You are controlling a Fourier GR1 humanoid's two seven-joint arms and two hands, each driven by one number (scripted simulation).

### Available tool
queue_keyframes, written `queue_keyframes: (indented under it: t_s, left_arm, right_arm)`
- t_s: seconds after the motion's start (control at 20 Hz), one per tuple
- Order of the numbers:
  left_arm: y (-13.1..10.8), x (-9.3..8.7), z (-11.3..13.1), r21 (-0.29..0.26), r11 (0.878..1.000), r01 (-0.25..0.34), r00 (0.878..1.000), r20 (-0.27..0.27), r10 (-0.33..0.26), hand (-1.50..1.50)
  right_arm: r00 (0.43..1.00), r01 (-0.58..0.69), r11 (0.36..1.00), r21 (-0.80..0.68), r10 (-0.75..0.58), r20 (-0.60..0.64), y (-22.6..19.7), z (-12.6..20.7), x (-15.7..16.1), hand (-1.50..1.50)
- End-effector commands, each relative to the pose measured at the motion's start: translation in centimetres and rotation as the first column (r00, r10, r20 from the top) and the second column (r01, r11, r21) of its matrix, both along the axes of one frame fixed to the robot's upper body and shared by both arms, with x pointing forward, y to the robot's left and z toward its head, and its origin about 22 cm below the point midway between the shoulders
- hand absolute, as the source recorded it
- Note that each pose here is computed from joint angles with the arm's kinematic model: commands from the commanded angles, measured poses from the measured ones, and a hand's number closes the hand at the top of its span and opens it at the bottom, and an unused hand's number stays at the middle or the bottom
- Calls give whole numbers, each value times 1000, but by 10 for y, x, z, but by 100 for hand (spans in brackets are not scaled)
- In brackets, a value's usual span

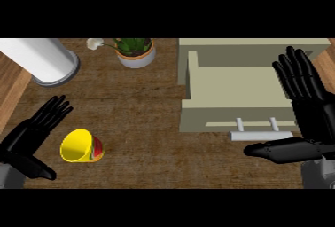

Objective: Pick up the cup, place it into the drawer and close the drawer

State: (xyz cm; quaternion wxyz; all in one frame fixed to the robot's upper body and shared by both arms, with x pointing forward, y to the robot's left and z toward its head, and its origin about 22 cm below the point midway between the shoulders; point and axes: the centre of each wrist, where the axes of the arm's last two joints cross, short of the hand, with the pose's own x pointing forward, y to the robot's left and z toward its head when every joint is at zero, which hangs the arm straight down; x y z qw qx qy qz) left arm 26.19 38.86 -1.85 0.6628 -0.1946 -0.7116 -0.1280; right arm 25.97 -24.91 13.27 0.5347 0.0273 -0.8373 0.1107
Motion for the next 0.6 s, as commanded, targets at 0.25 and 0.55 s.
queue_keyframes:
  t_s: [0.25, 0.55]
  left_arm:
    - [4, 4, -59, 40, 999, -24, 999, -33, 25, -150]
    - [5, -17, -84, 63, 998, -22, 1000, -21, 23, -150]
  right_arm:
    - [1000, 2, 1000, 12, -2, 5, 12, -12, 20, -150]
    - [1000, 7, 1000, -2, -7, -3, -11, 8, 0, -150]
